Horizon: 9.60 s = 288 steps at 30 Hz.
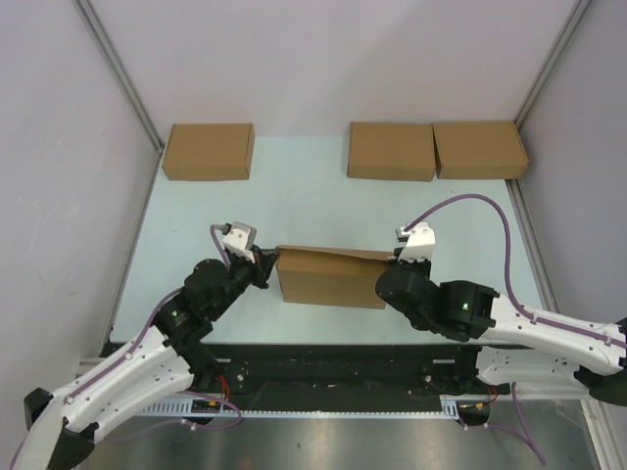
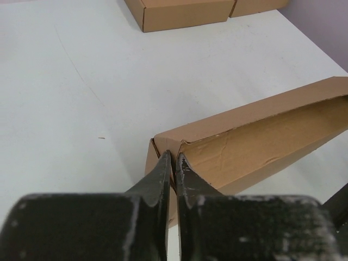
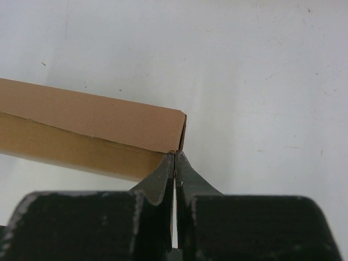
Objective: Fold the paper box
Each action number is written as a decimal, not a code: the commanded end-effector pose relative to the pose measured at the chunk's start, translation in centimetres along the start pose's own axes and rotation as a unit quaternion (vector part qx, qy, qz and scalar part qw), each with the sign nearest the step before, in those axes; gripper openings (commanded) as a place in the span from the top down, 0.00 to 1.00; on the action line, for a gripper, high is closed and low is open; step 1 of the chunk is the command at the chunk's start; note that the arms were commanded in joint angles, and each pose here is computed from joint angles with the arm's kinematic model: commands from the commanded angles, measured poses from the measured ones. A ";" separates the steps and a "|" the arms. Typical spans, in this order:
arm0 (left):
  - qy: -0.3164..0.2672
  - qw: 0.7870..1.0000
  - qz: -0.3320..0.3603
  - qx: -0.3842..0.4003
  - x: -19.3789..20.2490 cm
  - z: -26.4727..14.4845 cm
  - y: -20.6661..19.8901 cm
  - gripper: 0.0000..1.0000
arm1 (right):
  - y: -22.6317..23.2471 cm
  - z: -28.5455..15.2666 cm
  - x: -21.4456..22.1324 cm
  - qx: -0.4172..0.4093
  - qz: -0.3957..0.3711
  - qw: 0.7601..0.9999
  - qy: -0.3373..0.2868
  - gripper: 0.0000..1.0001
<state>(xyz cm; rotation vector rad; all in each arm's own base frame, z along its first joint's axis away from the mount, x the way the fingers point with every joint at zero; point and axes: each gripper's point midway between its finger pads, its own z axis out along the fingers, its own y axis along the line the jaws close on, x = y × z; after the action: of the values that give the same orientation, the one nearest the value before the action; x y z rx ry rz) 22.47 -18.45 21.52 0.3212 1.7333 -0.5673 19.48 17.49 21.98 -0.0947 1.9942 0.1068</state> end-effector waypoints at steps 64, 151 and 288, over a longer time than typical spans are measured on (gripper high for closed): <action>0.021 0.984 -0.147 0.099 5.0 0.3 -8.5 1.00 | 0.9 0.7 3.1 -0.004 0.000 0.999 0.039 1.00; 0.036 0.994 -0.087 -0.046 6.8 -0.9 -4.6 0.41 | -3.6 3.1 1.1 -0.080 0.186 0.976 0.085 0.36; 0.102 0.933 -0.328 0.107 6.0 2.1 -3.2 0.53 | -4.2 3.3 3.2 -0.265 0.387 0.877 0.108 0.55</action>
<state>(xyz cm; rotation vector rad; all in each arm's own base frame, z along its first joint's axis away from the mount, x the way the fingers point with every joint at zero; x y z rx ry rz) 21.72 -23.11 18.36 -0.0892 1.8756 -1.3003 22.76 12.82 18.28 0.3962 2.0265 1.1353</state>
